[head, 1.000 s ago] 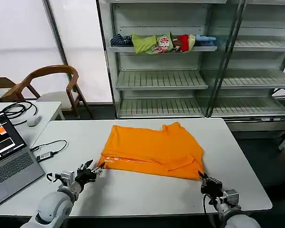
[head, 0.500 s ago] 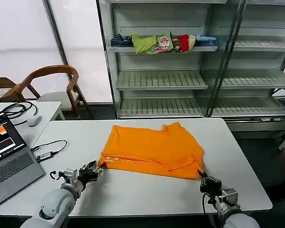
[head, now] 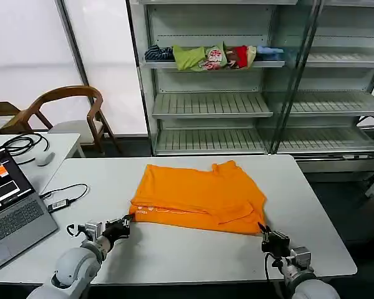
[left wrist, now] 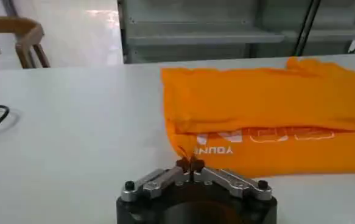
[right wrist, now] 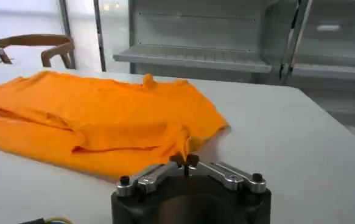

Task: Fold and organize the clothes.

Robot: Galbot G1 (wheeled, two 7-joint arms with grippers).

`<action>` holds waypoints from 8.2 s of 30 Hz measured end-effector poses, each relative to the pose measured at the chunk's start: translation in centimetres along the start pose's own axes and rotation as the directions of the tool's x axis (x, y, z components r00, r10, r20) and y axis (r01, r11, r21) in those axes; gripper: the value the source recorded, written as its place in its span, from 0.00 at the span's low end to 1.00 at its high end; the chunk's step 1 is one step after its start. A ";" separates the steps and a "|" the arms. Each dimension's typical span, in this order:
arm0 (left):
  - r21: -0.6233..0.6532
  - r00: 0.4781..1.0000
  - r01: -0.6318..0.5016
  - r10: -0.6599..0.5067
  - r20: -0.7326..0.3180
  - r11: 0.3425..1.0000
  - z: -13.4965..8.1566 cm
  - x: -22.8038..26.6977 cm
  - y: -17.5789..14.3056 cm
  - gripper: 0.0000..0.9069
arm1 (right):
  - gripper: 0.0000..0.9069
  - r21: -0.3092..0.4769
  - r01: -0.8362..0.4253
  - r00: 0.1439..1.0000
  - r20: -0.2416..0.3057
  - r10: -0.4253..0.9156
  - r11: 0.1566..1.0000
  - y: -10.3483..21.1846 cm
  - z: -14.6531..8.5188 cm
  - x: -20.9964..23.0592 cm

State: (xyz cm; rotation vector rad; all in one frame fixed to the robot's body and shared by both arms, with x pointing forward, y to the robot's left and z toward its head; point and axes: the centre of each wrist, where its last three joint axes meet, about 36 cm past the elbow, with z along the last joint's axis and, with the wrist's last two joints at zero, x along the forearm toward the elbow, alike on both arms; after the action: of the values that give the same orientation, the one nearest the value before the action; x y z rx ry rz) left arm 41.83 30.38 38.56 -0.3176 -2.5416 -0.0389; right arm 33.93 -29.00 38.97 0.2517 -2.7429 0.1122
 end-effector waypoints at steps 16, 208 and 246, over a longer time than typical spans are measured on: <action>0.008 1.000 -0.004 0.004 -0.021 1.000 2.6 6.8 -0.8 0.01 | 0.00 0.015 0.027 1.000 -0.003 -0.027 1.000 1.1 0.9 3.9; 0.034 0.994 -0.053 0.050 0.096 0.998 -5.3 -3.1 5.9 0.03 | 0.00 -0.123 0.011 1.000 -0.018 -0.013 0.992 4.9 -13.0 -16.5; 0.017 0.984 -0.114 0.111 0.138 0.993 -3.2 3.2 3.5 0.03 | 0.00 -0.122 0.037 0.999 0.016 -0.035 0.992 4.3 -8.3 -5.0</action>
State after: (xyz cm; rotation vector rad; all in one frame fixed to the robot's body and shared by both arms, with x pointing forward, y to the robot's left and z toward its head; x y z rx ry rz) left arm 41.80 34.18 42.82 -0.4680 -2.6522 0.0591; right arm 40.73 -23.05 44.49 0.2687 -2.7443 -0.0668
